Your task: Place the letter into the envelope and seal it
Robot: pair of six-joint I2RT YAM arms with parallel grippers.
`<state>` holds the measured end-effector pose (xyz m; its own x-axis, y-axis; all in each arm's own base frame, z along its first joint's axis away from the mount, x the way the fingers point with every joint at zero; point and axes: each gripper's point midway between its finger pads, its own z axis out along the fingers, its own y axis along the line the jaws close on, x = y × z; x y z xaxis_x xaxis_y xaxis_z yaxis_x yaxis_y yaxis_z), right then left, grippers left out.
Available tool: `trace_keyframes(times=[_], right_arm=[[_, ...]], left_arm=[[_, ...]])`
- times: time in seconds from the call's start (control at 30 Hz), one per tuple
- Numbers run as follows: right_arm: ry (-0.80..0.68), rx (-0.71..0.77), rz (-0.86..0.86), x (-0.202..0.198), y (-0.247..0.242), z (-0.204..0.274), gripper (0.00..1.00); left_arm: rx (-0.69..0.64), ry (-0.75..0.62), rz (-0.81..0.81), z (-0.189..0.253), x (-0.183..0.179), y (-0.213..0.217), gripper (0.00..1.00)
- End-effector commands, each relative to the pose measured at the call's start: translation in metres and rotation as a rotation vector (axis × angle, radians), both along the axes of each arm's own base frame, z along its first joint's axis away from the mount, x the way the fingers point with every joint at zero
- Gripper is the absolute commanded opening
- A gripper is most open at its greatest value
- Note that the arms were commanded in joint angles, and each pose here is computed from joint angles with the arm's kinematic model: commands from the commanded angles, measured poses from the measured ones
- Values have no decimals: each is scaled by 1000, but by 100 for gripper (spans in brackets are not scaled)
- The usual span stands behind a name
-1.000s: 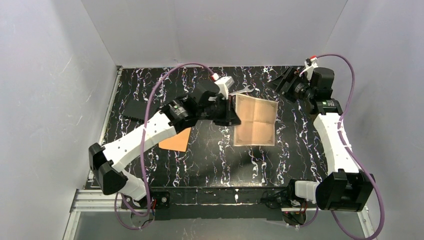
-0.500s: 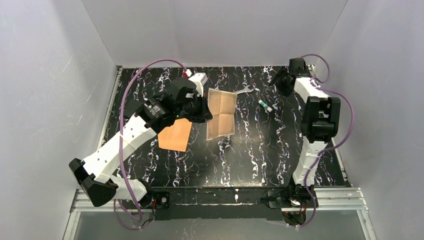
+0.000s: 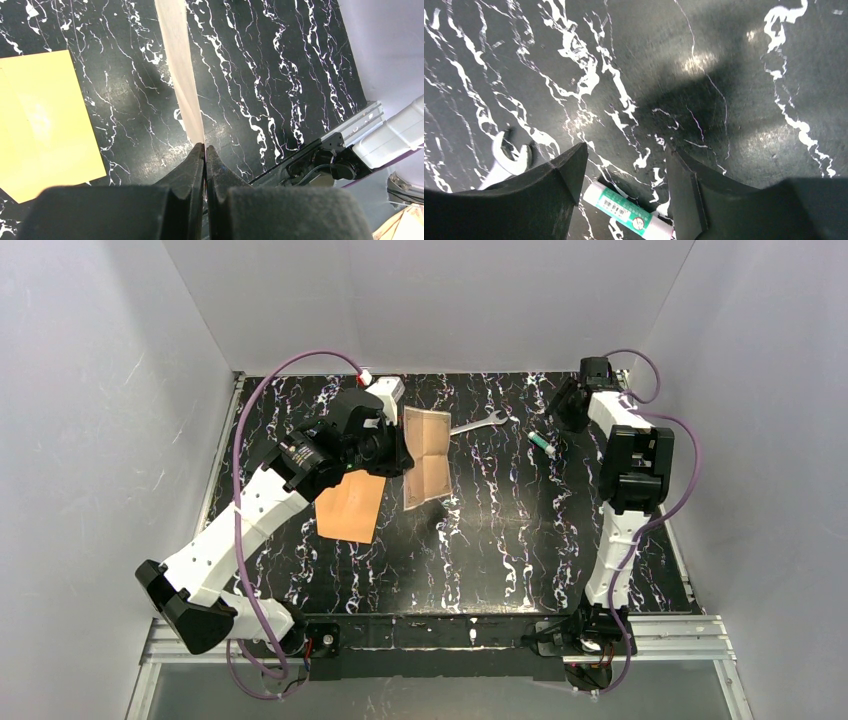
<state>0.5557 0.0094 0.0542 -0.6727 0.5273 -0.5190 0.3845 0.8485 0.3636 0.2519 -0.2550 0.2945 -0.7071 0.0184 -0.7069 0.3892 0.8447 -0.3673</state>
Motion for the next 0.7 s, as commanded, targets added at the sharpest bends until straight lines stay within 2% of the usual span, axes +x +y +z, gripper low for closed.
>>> trace_keyframes(times=[0.0,0.2,0.47,0.67], right_arm=[[30,-55,22,-16,-2,-3,66],[61,-39,48,-29,10,-17,63],[68,-5,-43,-52,16,6,62],[71,117,-18,-67,42,20,62]], left_arm=[[-21,-83,19,27,1,10,0],[-29,-85,34,28,-2,15,0],[-28,-107,52,33,-6,25,0],[-29,-128,50,38,-9,29,0]])
